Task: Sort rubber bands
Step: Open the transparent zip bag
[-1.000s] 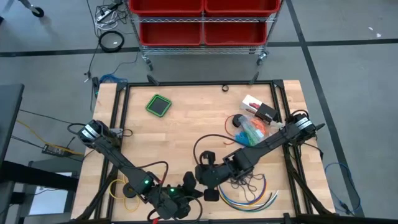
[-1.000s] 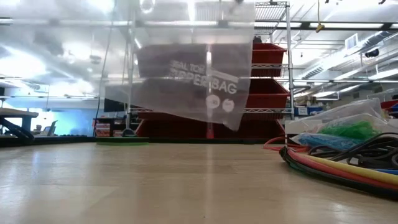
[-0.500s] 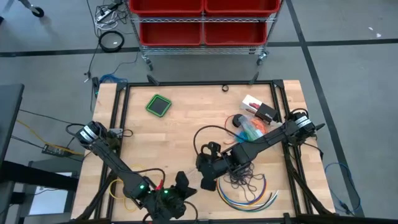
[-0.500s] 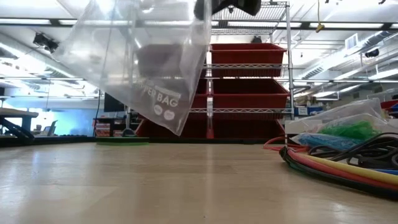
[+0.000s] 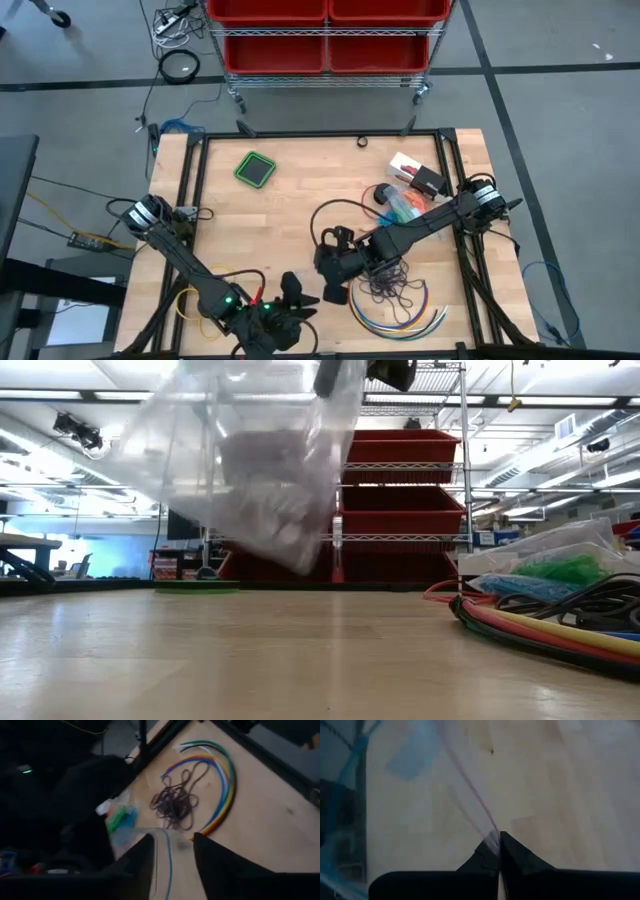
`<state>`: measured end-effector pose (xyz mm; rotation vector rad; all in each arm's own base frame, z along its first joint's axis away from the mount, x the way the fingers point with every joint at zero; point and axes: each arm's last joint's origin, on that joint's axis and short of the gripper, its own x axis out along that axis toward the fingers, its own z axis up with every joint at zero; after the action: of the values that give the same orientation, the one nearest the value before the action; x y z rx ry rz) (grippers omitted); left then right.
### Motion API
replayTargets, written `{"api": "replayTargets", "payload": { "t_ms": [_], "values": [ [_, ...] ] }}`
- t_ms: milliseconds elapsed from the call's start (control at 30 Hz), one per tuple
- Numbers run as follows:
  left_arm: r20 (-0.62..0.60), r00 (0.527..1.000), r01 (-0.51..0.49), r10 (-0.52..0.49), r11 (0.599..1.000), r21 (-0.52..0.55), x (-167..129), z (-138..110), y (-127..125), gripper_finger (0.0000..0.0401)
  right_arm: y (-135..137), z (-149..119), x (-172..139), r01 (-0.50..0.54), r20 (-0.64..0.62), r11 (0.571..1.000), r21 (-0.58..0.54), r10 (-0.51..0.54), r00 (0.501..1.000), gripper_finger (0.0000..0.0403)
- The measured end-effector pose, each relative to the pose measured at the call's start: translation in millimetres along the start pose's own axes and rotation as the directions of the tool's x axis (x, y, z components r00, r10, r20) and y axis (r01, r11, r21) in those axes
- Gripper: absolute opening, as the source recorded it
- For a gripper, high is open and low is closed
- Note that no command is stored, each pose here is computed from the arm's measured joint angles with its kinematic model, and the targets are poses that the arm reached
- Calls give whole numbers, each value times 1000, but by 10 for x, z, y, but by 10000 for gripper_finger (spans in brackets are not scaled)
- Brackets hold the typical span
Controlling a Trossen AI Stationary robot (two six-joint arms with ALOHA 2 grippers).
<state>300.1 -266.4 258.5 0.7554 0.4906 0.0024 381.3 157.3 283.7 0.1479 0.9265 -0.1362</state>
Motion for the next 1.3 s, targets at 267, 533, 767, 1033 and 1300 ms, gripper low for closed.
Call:
{"api": "replayTargets", "payload": {
  "t_ms": [267,533,767,1033,1300],
  "values": [
    [-86,996,29,-27,999,30,-31,-109,68,210,105,-76,-32,-84,-56,993,-85,79,995,0],
    [-85,990,-119,109,986,-118,-207,-73,372,211,132,-129,-51,-76,-84,991,-110,67,994,0],
    [-41,984,-175,172,910,-375,-296,-21,826,211,130,-131,-51,-71,-84,991,-113,62,995,0],
    [-37,982,117,-183,758,-642,22,-247,1178,211,120,-140,-53,-55,-87,991,-120,44,995,0],
    [-63,950,184,-307,709,-681,100,-333,1174,211,101,-163,-54,-31,-106,992,-122,18,994,0]
  ]
}}
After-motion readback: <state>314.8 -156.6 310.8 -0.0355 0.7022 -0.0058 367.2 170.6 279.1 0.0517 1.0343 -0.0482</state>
